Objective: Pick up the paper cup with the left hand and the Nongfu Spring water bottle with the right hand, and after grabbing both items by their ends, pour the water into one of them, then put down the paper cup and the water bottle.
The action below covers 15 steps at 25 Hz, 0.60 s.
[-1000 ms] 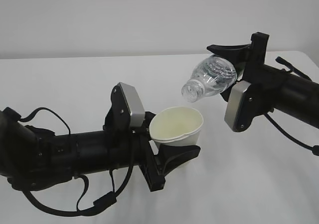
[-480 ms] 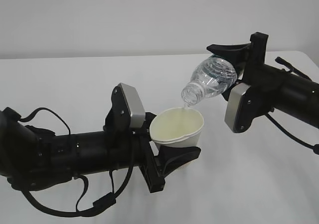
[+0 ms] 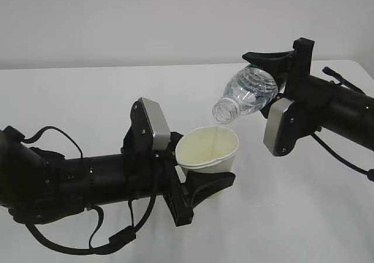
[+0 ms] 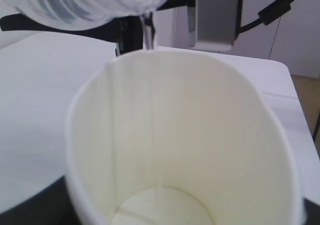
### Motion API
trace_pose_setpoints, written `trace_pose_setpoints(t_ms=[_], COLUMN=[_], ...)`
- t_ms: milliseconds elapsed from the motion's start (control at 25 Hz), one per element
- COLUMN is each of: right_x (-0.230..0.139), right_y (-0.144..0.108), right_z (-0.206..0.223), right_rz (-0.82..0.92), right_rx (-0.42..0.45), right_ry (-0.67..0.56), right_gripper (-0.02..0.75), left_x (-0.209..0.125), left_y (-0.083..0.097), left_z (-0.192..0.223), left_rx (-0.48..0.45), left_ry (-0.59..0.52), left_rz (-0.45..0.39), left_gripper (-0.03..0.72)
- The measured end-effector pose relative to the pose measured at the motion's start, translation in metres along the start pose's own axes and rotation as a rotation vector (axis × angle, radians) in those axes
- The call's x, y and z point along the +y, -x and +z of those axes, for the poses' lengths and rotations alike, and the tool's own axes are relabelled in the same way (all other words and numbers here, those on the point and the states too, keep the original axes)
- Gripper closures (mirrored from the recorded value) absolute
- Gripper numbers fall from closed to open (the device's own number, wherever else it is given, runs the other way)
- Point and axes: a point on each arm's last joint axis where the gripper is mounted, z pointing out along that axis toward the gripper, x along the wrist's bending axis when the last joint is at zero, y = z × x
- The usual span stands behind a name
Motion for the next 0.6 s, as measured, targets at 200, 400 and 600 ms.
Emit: trace_pose_setpoints(t_ms=[200,400,600], right_x=[0.0000,0.0000,0.0000], right_y=[0.0000,0.0000,0.0000], right_z=[0.0000,0.0000,0.0000], right_rz=[-0.002,-0.002,-0.002], right_rx=[0.000,0.000,0.000], right_ry=[0.000,0.000,0.000], right_gripper=[0.273,0.273,0.273], left_x=[0.0000,0.0002,0.0002], left_y=[-0.0001,-0.0008,-0.0008], left_z=[0.0000,0.0000,0.0000], left_rx=[0.002,0.009,0.009], left_ry=[0.000,0.002,0.002], left_rz=[-0.001,-0.004,-0.004], left_gripper=[0.226,0.226,0.231])
